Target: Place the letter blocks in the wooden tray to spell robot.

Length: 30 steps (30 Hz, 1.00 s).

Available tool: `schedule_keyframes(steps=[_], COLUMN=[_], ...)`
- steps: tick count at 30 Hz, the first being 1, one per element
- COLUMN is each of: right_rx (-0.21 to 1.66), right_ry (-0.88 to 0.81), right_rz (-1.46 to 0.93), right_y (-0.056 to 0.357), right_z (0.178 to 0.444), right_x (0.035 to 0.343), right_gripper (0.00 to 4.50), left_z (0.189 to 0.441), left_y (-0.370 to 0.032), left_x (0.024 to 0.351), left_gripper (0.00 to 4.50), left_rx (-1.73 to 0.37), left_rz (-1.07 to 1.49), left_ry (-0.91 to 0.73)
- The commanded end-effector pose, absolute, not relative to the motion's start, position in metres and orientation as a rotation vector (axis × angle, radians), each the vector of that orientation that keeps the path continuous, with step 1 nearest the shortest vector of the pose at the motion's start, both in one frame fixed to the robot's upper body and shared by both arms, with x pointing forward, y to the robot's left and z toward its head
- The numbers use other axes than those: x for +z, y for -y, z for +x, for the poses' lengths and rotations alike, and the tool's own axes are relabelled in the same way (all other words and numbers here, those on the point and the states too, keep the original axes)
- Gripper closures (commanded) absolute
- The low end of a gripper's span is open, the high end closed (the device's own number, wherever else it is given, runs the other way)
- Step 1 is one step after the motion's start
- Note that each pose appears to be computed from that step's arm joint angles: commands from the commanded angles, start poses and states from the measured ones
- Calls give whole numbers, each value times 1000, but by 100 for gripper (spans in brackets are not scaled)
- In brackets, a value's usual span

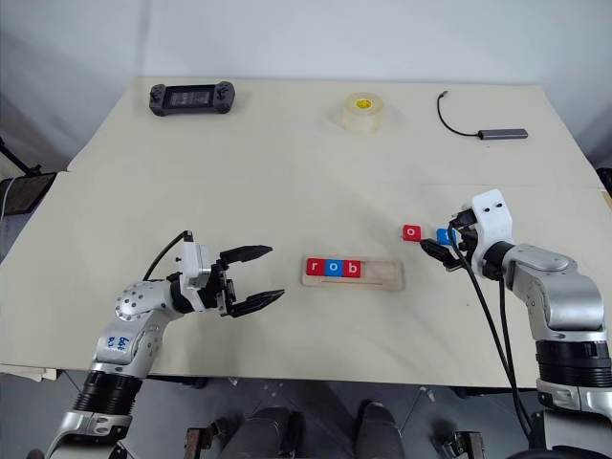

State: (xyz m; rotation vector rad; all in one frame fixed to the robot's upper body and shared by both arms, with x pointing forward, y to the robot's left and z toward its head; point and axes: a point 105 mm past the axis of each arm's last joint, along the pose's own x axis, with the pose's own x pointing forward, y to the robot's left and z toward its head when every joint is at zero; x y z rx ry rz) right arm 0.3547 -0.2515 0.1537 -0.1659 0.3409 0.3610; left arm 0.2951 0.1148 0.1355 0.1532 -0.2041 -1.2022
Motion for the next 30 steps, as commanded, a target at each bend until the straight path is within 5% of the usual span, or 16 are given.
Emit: schedule_keyframes(steps=[1,10,22,30], right_rx=[392,378,64,30], right_ry=[-292,-343,-395,-421], right_rz=[-175,-168,-5,18], right_y=[239,219,209,202], right_z=[354,362,389,389], right_x=[170,176,156,147], right_gripper=[2,2,2,2], left_z=[291,293,290,288], left_y=[-115,-115,-113,-115], left_x=[143,145,145,146], left_gripper=[0,0,0,0], left_rx=[-1198,-1199,-1183,-1174], left_rz=[185,190,181,182], left_ry=[241,244,246,247])
